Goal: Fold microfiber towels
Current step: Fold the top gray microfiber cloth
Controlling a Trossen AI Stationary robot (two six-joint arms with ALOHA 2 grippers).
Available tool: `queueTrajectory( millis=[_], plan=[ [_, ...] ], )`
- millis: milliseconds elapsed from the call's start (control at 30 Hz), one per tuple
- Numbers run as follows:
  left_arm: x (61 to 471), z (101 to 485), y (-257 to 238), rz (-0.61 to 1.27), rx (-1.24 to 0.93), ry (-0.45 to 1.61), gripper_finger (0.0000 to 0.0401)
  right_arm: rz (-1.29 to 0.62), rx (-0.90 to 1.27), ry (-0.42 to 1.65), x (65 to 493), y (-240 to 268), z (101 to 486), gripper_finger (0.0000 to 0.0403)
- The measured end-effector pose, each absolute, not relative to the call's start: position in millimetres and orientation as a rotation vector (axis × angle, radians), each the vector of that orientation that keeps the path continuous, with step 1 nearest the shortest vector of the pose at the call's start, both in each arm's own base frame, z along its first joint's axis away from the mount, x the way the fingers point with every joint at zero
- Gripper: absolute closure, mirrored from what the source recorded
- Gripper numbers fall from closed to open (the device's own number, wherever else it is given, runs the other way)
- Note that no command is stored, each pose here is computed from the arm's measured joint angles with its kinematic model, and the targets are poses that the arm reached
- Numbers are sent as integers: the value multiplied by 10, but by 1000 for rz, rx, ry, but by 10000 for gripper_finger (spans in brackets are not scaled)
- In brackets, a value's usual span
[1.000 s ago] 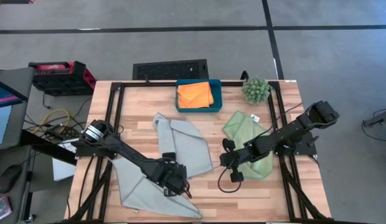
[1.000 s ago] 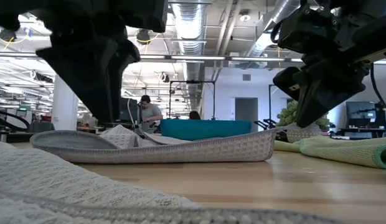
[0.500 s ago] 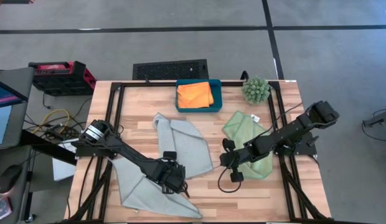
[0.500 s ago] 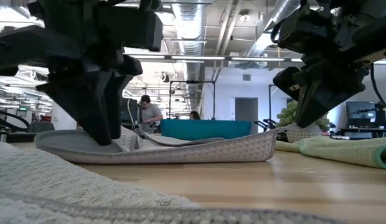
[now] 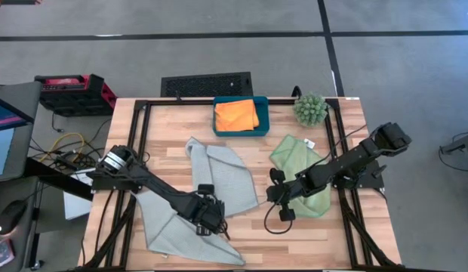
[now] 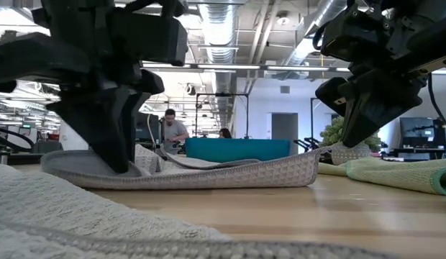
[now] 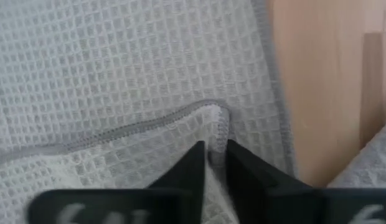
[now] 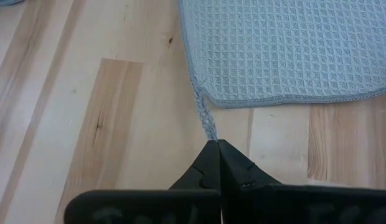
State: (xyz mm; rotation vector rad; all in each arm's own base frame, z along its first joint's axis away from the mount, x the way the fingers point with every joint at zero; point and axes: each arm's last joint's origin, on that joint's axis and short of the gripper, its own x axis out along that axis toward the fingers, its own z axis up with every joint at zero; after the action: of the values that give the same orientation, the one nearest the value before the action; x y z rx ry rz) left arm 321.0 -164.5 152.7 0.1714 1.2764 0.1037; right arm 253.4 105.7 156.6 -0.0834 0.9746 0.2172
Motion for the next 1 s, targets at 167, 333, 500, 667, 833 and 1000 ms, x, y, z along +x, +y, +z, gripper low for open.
queueTrajectory(
  millis=[167, 333, 500, 667, 833, 1000],
  plan=[
    [3215, 1548, -1607, 131, 97, 1299, 393, 217, -83, 975, 2534, 1056, 1566, 397],
    [3185, 1817, -1668, 222, 97, 1216, 399, 207, -88, 970, 2525, 1049, 1586, 397],
    [3011, 2218, -1670, 411, 35, 1061, 400, 151, -131, 931, 2472, 1022, 1704, 398],
    [2744, 2631, -1581, 592, -26, 873, 401, 88, -181, 838, 2348, 917, 2002, 399],
    [2509, 2978, -1415, 664, -66, 738, 401, -62, -298, 732, 2226, 797, 2499, 401],
    [2352, 3266, -1236, 703, -49, 596, 401, -212, -380, 687, 2107, 669, 2957, 402]
  ],
)
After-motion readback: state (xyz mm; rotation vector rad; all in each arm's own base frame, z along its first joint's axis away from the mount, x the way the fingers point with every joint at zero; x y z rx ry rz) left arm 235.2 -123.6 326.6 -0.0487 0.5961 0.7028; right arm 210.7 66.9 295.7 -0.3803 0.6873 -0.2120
